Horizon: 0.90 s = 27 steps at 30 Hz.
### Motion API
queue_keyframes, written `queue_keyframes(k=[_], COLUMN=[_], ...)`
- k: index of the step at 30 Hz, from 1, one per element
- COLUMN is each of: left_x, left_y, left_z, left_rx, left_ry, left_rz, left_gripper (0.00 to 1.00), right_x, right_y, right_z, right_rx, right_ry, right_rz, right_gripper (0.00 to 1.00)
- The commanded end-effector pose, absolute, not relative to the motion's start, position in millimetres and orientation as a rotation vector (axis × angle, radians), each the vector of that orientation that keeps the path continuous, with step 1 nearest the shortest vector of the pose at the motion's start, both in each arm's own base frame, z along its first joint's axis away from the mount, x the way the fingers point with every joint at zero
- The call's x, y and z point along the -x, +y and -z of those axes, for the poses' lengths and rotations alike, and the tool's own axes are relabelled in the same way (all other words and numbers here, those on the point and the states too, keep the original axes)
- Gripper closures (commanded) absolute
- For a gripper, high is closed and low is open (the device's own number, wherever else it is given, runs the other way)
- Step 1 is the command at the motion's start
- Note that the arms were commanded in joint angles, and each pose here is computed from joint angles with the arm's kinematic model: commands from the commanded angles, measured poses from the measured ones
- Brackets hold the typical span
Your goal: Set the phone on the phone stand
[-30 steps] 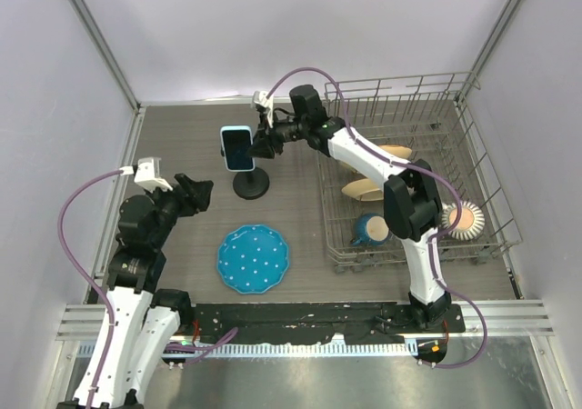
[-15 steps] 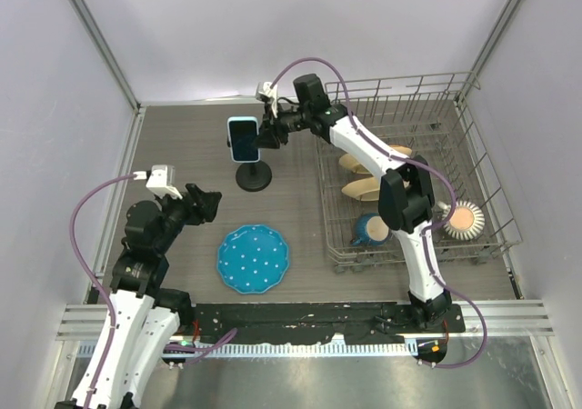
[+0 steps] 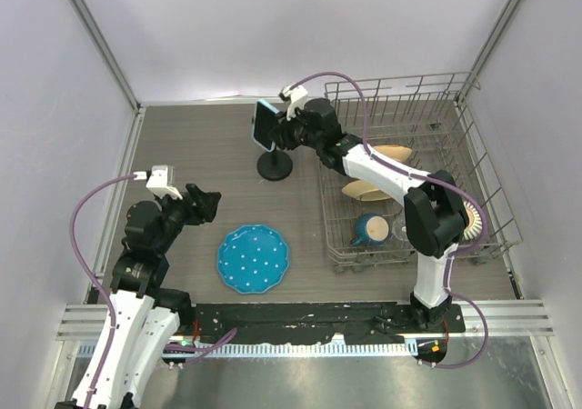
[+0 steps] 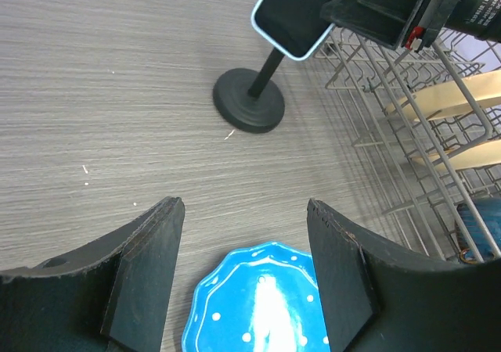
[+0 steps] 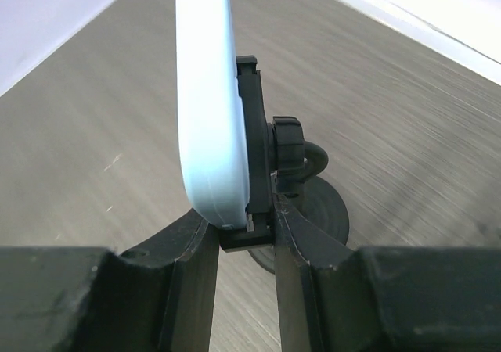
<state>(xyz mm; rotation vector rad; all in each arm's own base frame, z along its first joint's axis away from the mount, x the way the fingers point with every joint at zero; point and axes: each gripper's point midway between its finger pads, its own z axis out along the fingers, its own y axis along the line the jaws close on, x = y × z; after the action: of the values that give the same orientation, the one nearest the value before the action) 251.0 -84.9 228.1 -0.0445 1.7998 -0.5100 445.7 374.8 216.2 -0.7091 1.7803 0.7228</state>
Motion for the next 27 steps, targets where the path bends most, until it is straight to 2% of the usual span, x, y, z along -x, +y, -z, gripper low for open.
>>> queue_keyframes(k=[1, 7, 11, 27], left_x=[-253, -252, -252, -249], left_y=[-84, -82, -82, -82], left_z=[-240, -241, -242, -244], left_rx=[0.034, 0.038, 0.035, 0.03], left_ry=[1.75, 1.746, 1.744, 1.731], left_rz=[0.498, 0.491, 0.491, 0.497], left_gripper=[0.32, 0.32, 0.32, 0.32], right_x=[-497, -499, -497, -487], right_y=[301, 287, 299, 332], right_z=[-277, -271, -270, -260], right_rx=[0.089, -0.135, -0.177, -0.14], right_ry=[1.692, 1.681, 1.676, 1.692], right_rz=[-0.46, -0.353, -0.338, -0.312], right_gripper=[1.0, 1.0, 1.0, 1.0])
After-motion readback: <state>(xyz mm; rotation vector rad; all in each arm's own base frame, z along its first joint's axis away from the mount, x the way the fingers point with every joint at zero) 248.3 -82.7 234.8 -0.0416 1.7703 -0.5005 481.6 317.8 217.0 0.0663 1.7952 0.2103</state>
